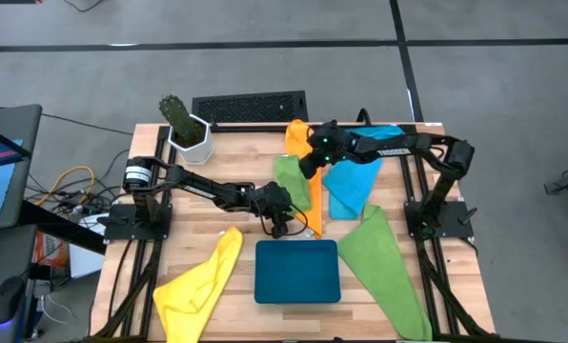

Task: Fold microfiber towels
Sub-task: Fold the top green microfiber towel

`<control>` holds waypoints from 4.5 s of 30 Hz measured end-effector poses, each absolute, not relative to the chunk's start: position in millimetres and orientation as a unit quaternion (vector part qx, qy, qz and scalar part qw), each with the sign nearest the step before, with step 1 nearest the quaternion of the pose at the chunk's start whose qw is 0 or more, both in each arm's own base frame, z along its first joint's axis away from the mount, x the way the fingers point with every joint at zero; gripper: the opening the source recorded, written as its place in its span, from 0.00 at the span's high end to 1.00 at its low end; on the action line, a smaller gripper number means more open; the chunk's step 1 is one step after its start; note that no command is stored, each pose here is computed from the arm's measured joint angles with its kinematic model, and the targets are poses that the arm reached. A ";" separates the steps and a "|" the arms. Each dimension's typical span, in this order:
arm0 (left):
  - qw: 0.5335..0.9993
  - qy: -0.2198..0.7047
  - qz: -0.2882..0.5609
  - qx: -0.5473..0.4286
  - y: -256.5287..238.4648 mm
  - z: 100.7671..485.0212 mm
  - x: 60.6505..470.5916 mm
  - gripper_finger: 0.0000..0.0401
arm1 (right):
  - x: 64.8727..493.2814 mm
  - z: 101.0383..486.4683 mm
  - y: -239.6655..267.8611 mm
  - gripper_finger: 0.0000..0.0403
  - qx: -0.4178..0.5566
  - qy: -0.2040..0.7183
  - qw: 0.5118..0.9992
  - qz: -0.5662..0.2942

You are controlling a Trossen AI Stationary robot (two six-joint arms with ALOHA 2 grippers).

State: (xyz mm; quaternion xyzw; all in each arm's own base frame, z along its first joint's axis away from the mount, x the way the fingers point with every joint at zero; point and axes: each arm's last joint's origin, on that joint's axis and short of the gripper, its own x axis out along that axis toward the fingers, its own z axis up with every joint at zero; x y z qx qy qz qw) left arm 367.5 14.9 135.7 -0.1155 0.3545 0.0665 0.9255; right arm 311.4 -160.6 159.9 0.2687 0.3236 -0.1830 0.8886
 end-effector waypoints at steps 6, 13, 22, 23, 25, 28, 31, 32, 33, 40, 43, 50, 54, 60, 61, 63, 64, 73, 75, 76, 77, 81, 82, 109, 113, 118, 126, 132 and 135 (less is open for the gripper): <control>0.925 0.355 0.067 -0.116 14.9 135.6 367.5 0.67 | 317.8 143.7 -162.1 0.53 0.285 0.324 0.882 -0.187; 0.925 0.355 0.067 -0.116 14.9 135.6 367.4 0.67 | 321.4 143.3 -157.8 0.63 0.275 0.324 0.888 -0.178; 0.925 0.354 0.073 -0.114 15.3 135.6 367.4 0.67 | 322.1 146.1 -158.5 0.96 0.274 0.315 0.894 -0.163; 0.925 0.354 0.073 -0.114 15.4 135.6 367.4 0.67 | 321.1 149.0 -159.4 0.94 0.284 0.309 0.892 -0.165; 0.925 0.354 0.073 -0.114 15.4 135.7 367.4 0.67 | 318.2 155.6 -162.8 0.89 0.302 0.298 0.889 -0.174; 0.925 0.354 0.073 -0.114 15.4 135.8 367.4 0.67 | 311.3 153.0 -168.7 0.79 0.336 0.309 0.868 -0.198; 0.925 0.354 0.073 -0.114 15.4 135.8 367.4 0.67 | 311.2 149.6 -170.5 0.67 0.350 0.307 0.861 -0.205; 0.925 0.354 0.073 -0.114 15.4 135.8 367.4 0.67 | 313.0 148.4 -169.8 0.64 0.349 0.305 0.863 -0.203; 0.925 0.354 0.073 -0.114 15.4 135.8 367.4 0.67 | 313.8 147.4 -168.0 0.60 0.350 0.307 0.862 -0.201; 0.926 0.354 0.074 -0.113 15.4 135.8 367.4 0.67 | 319.6 138.3 -158.0 0.50 0.348 0.320 0.855 -0.214; 0.926 0.354 0.074 -0.113 15.4 135.8 367.4 0.67 | 323.5 134.1 -159.3 0.53 0.351 0.315 0.857 -0.209; 0.925 0.355 0.074 -0.113 15.4 135.5 367.2 0.67 | 326.5 127.8 -156.2 0.69 0.357 0.319 0.858 -0.189; 0.925 0.355 0.074 -0.113 15.4 135.5 367.2 0.67 | 325.7 137.8 -157.6 0.93 0.341 0.305 0.870 -0.186; 0.925 0.355 0.074 -0.113 15.4 135.5 367.2 0.67 | 318.4 153.8 -165.6 0.96 0.333 0.284 0.877 -0.198; 0.925 0.355 0.074 -0.113 15.4 135.5 367.2 0.67 | 317.3 155.2 -167.2 0.96 0.333 0.282 0.877 -0.200; 0.925 0.355 0.076 -0.112 15.6 135.5 367.2 0.67 | 315.7 156.0 -170.3 0.96 0.334 0.279 0.877 -0.203; 0.925 0.355 0.076 -0.113 15.6 135.5 367.2 0.67 | 314.6 155.6 -171.4 0.95 0.336 0.281 0.876 -0.204; 0.929 0.341 0.066 -0.126 15.0 154.3 363.7 0.67 | 305.6 154.1 -180.0 0.74 0.311 0.303 0.877 -0.208; 0.936 0.324 0.070 -0.117 15.4 171.6 359.3 0.67 | 301.7 159.5 -184.6 0.70 0.297 0.297 0.883 -0.210; 0.939 0.316 0.075 -0.109 15.8 179.9 357.1 0.67 | 299.4 163.2 -187.0 0.68 0.290 0.293 0.886 -0.213; 0.942 0.310 0.081 -0.100 16.2 187.7 354.3 0.67 | 296.4 167.3 -188.8 0.66 0.285 0.292 0.888 -0.213; 0.939 0.316 0.122 -0.054 18.7 205.0 341.9 0.67 | 292.7 186.8 -181.5 0.60 0.208 0.291 0.925 -0.130; 0.938 0.320 0.126 -0.047 19.2 207.0 339.6 0.67 | 294.4 190.4 -173.4 0.59 0.180 0.295 0.935 -0.082; 0.955 0.263 0.115 -0.073 18.1 180.3 328.4 0.67 | 316.2 156.6 -89.2 0.78 0.051 0.390 0.916 0.082; 0.960 0.247 0.112 -0.065 18.4 175.7 334.5 0.67 | 306.5 172.2 -90.0 0.78 0.029 0.370 0.926 0.063; 0.955 0.266 0.113 -0.066 18.7 154.2 342.8 0.67 | 291.8 156.6 -88.3 0.79 0.043 0.362 0.931 0.036; 0.940 0.309 0.123 -0.076 19.0 123.6 346.0 0.67 | 286.1 115.1 -79.3 0.82 0.059 0.401 0.914 0.008; 0.926 0.338 0.118 -0.122 18.8 107.8 345.1 0.67 | 286.5 110.5 -79.8 0.83 0.077 0.406 0.911 0.002; 0.922 0.332 0.128 -0.152 18.7 115.2 343.4 0.67 | 285.7 118.0 -79.4 0.83 0.074 0.396 0.915 0.001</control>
